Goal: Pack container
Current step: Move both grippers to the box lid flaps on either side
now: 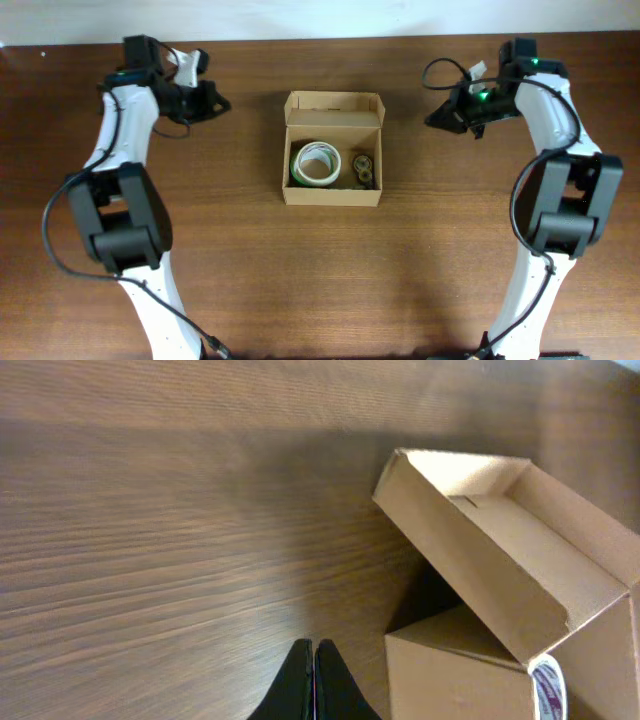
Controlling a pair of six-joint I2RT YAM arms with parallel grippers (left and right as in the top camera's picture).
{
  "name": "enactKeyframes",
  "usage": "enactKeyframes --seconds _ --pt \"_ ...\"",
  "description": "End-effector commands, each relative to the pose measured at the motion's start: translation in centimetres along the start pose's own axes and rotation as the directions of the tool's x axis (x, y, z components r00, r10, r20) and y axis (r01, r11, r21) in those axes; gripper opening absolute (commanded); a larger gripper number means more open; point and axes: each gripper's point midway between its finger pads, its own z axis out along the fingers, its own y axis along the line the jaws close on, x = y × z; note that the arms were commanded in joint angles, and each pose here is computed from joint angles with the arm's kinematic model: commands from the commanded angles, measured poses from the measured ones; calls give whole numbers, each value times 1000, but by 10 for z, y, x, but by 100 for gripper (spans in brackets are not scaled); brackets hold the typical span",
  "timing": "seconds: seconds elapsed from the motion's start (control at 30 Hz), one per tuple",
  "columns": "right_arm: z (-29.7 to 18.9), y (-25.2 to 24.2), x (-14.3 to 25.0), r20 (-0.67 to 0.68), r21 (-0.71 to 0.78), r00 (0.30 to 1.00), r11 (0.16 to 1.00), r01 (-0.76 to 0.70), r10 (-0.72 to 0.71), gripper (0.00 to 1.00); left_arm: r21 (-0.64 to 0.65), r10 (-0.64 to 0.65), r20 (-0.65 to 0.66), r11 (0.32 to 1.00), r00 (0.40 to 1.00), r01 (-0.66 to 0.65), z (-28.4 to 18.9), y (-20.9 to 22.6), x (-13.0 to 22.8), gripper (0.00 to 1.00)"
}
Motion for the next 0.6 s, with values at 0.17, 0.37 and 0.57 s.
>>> enactKeyframes --seconds 0.17,0.37,0.57 --pt "46 -2 8 -95 -68 995 997 -33 27 4 150 -38 -118 987 992 56 61 -27 29 2" --pt "75 0 14 -128 -64 992 998 -4 -5 4 159 -51 -152 984 987 75 86 -37 38 2" --pt "94 0 20 -153 -61 988 998 13 -22 4 212 -52 -157 974 986 85 108 -42 42 2"
